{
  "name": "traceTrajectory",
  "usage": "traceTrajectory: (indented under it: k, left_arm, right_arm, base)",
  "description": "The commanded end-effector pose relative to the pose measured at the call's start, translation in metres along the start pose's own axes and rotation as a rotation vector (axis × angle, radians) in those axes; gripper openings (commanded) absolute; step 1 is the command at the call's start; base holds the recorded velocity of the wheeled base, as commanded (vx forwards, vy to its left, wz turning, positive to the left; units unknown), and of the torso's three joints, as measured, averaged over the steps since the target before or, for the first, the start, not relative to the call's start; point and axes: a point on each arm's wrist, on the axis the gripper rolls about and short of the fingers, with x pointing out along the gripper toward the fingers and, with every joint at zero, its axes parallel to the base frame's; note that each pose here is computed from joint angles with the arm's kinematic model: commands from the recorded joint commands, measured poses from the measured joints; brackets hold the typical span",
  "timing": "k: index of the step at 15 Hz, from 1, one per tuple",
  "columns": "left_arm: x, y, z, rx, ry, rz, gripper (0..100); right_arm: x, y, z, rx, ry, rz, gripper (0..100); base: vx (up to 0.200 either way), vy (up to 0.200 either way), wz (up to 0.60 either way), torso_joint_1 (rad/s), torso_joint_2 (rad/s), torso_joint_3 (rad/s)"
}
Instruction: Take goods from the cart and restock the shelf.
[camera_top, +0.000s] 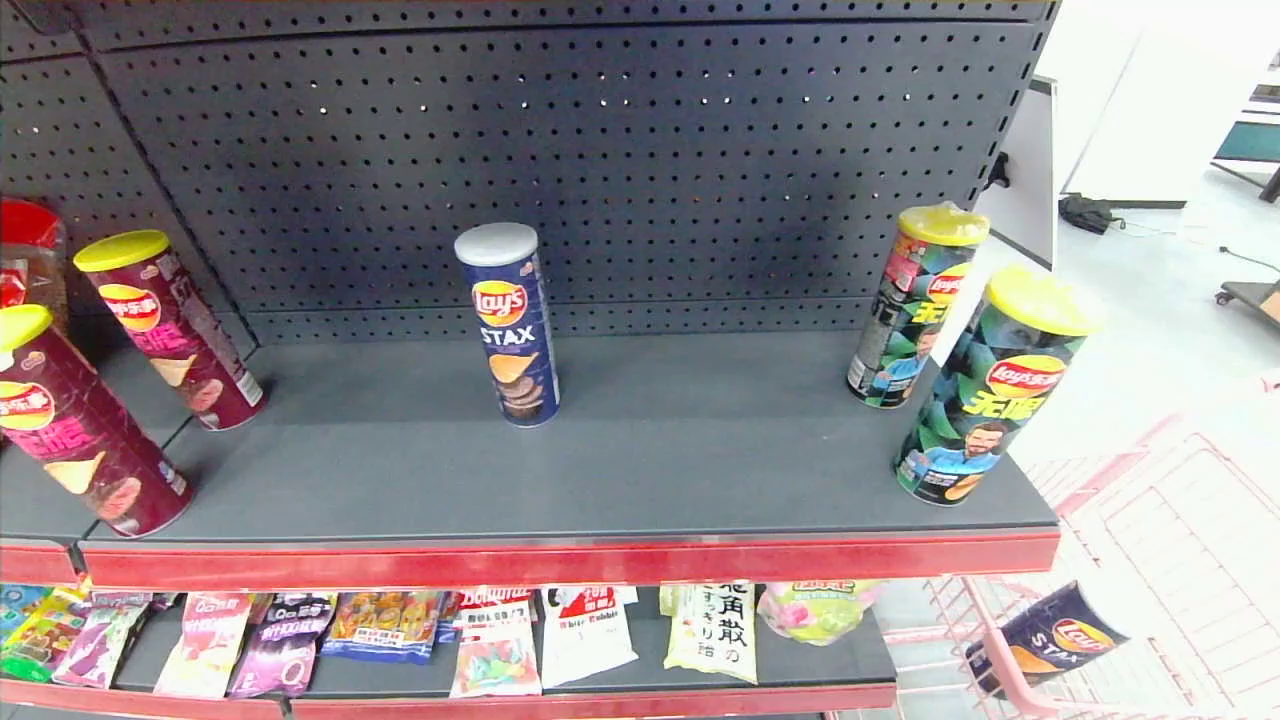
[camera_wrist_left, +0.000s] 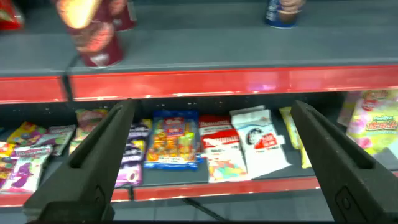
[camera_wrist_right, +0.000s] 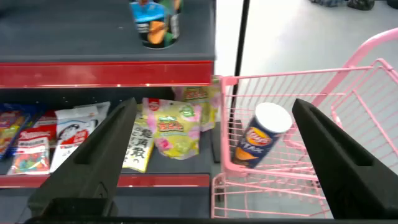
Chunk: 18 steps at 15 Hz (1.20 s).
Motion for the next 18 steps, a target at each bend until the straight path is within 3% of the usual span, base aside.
traceTrajectory:
  k: [1,5,14,18]
  left_arm:
    - [0.0001,0.0,0.0,0.0,0.001,0.0,100]
    - [0.0001,0.0,0.0,0.0,0.001,-0.001,100]
    - [0.0001,0.0,0.0,0.0,0.001,0.0,100]
    - [0.0001,0.0,0.0,0.0,0.001,-0.001,100]
  right_arm:
    - [0.0,0.0,-0.0002,0.0,0.001,0.0,100]
    - [0.0,0.0,-0.0002,0.0,0.001,0.0,100]
    - [0.0,0.0,0.0,0.003,0.0,-0.001,100]
    - [0.0,0.0,0.0,0.002,0.0,-0.001,100]
  base:
    - [0.0,-0.2,0.0,-0.002,0.01,0.007]
    - [0.0,-0.05,0.0,0.001,0.0,0.001]
    - [0.0,0.0,-0.6,0.002,0.0,0.004]
    - [0.0,0.0,0.0,0.0,0.0,0.0]
